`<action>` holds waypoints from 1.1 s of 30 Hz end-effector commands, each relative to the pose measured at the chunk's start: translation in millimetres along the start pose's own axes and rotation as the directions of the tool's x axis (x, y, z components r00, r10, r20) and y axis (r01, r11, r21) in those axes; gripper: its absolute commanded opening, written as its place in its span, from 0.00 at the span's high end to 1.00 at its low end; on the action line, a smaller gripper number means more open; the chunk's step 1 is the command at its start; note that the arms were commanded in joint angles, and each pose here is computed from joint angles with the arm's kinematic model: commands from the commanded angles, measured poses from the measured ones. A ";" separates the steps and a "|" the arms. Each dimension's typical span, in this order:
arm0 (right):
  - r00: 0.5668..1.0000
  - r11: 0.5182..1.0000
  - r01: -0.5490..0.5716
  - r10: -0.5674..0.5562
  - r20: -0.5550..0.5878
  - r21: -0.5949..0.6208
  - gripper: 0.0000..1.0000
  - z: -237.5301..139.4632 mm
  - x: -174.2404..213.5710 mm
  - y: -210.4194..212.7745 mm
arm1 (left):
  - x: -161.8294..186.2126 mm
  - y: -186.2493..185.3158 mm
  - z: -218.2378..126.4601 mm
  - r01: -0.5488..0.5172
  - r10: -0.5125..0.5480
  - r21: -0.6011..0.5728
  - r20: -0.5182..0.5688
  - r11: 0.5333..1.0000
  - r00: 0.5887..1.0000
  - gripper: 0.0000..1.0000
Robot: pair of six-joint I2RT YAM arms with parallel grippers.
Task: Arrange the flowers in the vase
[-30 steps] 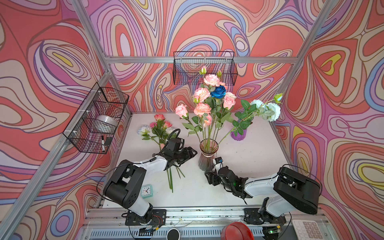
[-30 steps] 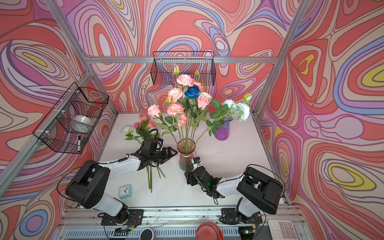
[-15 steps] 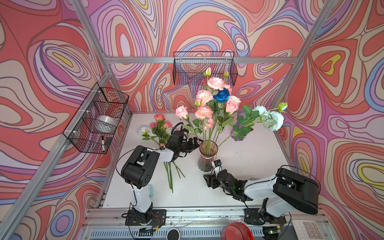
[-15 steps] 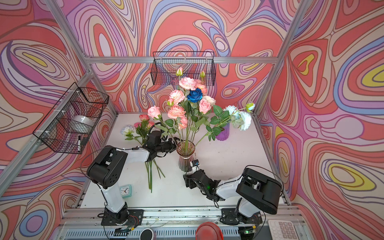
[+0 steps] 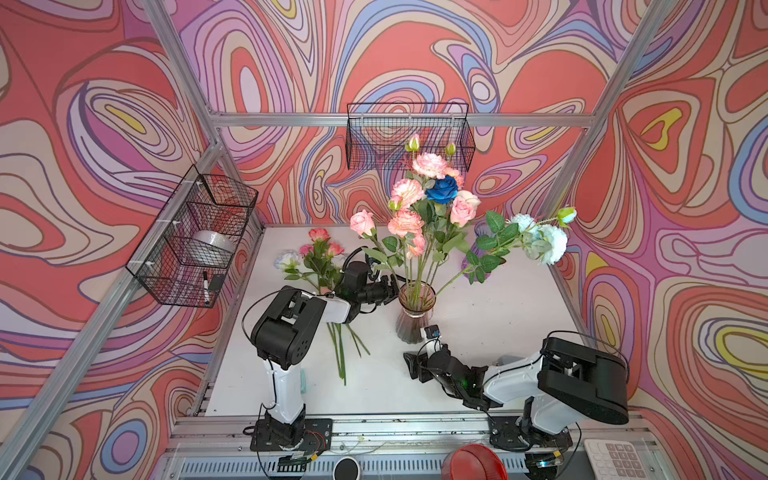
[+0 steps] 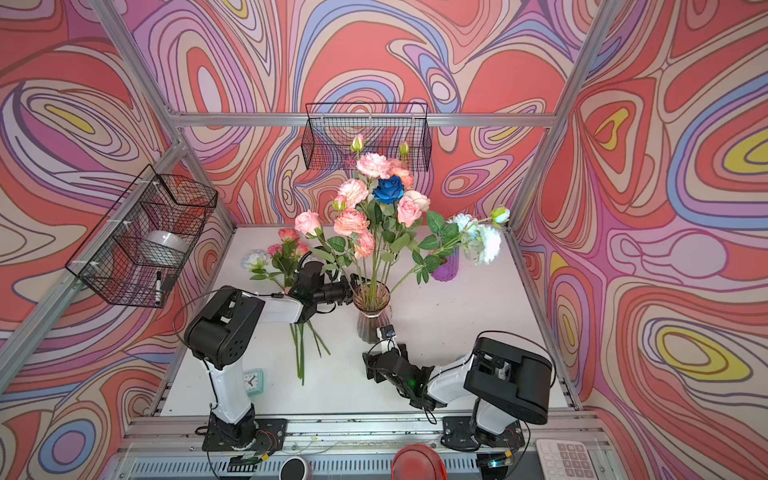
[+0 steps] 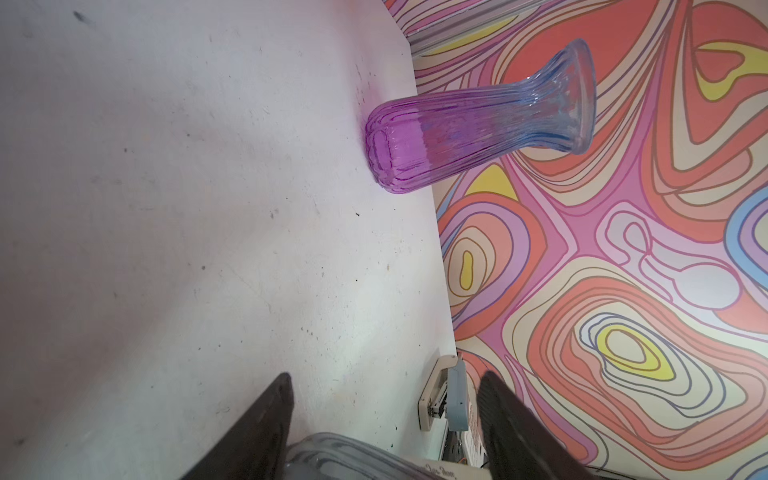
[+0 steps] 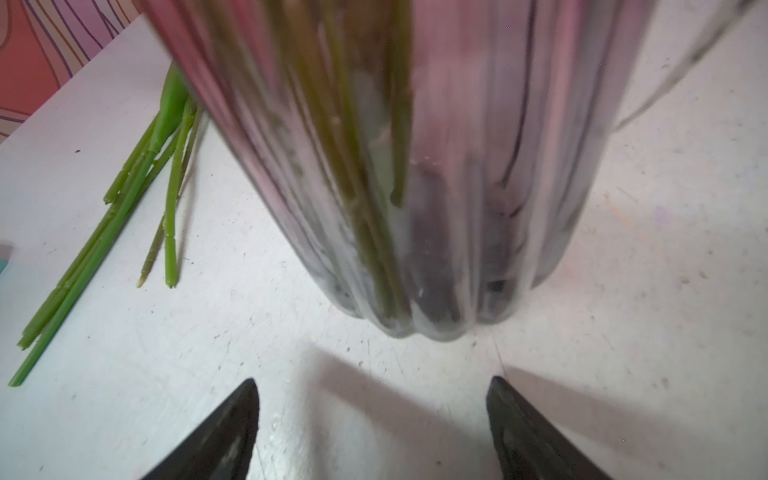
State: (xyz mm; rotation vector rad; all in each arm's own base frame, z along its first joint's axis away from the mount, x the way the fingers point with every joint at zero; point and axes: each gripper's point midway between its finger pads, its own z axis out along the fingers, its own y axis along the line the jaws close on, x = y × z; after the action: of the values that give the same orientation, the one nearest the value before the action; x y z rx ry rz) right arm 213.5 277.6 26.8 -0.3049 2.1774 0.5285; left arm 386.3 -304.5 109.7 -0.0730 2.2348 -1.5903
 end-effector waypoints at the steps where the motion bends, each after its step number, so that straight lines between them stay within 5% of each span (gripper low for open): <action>1: 0.995 0.993 0.041 -0.030 -0.097 0.113 0.13 0.5 33.8 -28.5 | -1.8 -8.8 -5.4 -0.032 0.032 0.016 0.009 0.999 0.999 0.28; 33: 0.986 0.964 0.152 -0.131 -0.105 0.216 0.14 21.4 59.6 -34.7 | 4.8 -12.2 -10.6 -0.037 0.037 0.036 0.008 0.999 0.999 0.29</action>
State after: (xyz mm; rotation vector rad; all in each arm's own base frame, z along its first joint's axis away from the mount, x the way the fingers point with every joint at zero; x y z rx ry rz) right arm 231.7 281.7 17.0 -0.2194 2.0590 0.3122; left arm 374.0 -299.8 103.3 -0.0730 2.2550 -1.5893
